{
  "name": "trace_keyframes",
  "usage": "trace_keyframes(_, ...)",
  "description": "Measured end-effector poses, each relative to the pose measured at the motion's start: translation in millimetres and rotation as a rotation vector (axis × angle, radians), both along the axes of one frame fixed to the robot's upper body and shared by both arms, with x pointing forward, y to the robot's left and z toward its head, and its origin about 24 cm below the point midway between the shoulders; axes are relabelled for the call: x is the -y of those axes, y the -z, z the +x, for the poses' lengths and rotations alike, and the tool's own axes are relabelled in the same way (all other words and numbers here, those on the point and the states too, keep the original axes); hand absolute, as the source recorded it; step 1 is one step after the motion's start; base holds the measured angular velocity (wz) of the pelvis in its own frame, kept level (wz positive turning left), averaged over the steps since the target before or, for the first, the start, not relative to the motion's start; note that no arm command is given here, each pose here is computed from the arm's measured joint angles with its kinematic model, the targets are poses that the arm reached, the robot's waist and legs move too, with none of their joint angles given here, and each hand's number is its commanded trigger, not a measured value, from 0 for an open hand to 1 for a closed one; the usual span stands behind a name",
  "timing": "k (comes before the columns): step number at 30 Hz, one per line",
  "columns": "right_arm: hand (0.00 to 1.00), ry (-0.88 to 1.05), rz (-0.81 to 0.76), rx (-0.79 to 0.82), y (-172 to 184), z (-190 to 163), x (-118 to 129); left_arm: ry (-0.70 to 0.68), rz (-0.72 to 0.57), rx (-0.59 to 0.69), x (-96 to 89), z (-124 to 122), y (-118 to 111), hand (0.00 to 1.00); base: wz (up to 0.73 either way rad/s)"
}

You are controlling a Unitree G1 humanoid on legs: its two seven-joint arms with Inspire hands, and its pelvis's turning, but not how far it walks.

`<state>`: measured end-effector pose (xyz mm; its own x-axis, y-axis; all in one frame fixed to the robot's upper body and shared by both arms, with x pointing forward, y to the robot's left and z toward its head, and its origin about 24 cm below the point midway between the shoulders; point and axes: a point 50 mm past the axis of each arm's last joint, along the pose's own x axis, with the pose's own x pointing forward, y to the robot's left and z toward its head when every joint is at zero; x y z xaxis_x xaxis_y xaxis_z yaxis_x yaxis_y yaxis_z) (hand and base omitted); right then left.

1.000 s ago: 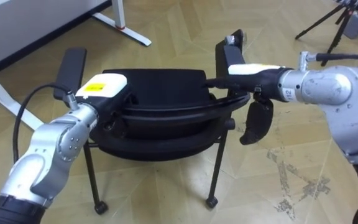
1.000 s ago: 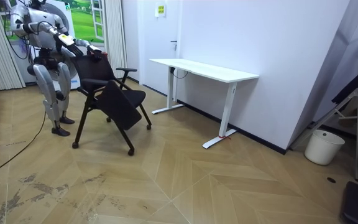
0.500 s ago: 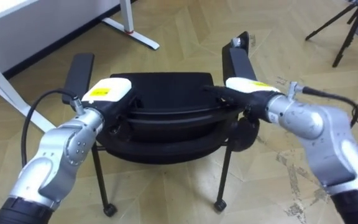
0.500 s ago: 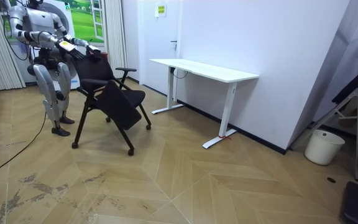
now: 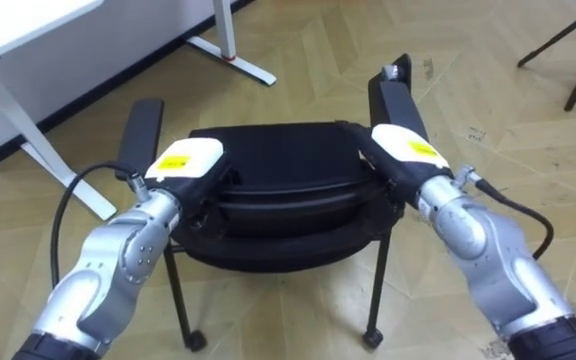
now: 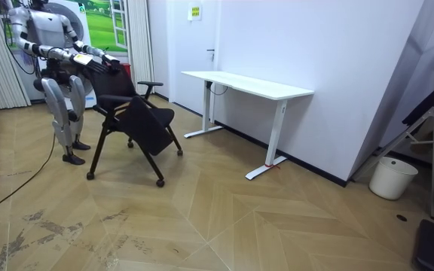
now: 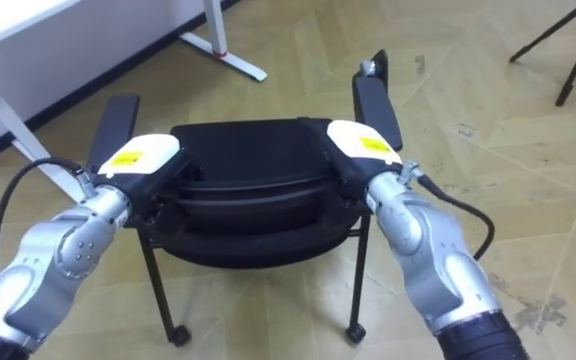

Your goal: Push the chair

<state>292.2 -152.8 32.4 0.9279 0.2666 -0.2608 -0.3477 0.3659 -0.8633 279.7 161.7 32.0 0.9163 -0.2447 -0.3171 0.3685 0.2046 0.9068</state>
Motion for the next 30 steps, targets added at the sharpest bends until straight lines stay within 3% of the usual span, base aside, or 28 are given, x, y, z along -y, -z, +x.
trace_keyframes(11,0.0,0.044,0.0,0.047,14,-1,1,-0.006,-0.008,-0.025,5.4,-3,5,0.94,0.09)
trace_keyframes(12,0.05,0.046,-0.002,0.053,14,-1,1,-0.007,-0.008,-0.026,6.0,-3,4,0.94,0.09)
trace_keyframes(14,0.51,0.052,-0.009,0.055,16,-1,1,-0.006,-0.007,-0.028,6.5,-3,4,0.93,0.09)
trace_keyframes(18,0.72,0.057,-0.018,0.053,20,0,2,-0.002,-0.006,-0.035,6.9,-3,3,0.93,0.06)
trace_keyframes(19,0.9,0.059,-0.02,0.049,21,0,2,-0.002,-0.008,-0.034,7.2,-3,3,0.93,0.05)
trace_keyframes(20,1.0,0.06,-0.022,0.047,21,0,3,-0.001,-0.008,-0.033,7.4,-3,3,0.93,0.05)
trace_keyframes(30,1.0,-0.027,-0.115,0.049,15,-1,11,0.016,-0.004,-0.043,8.8,-3,-2,0.92,0.01)
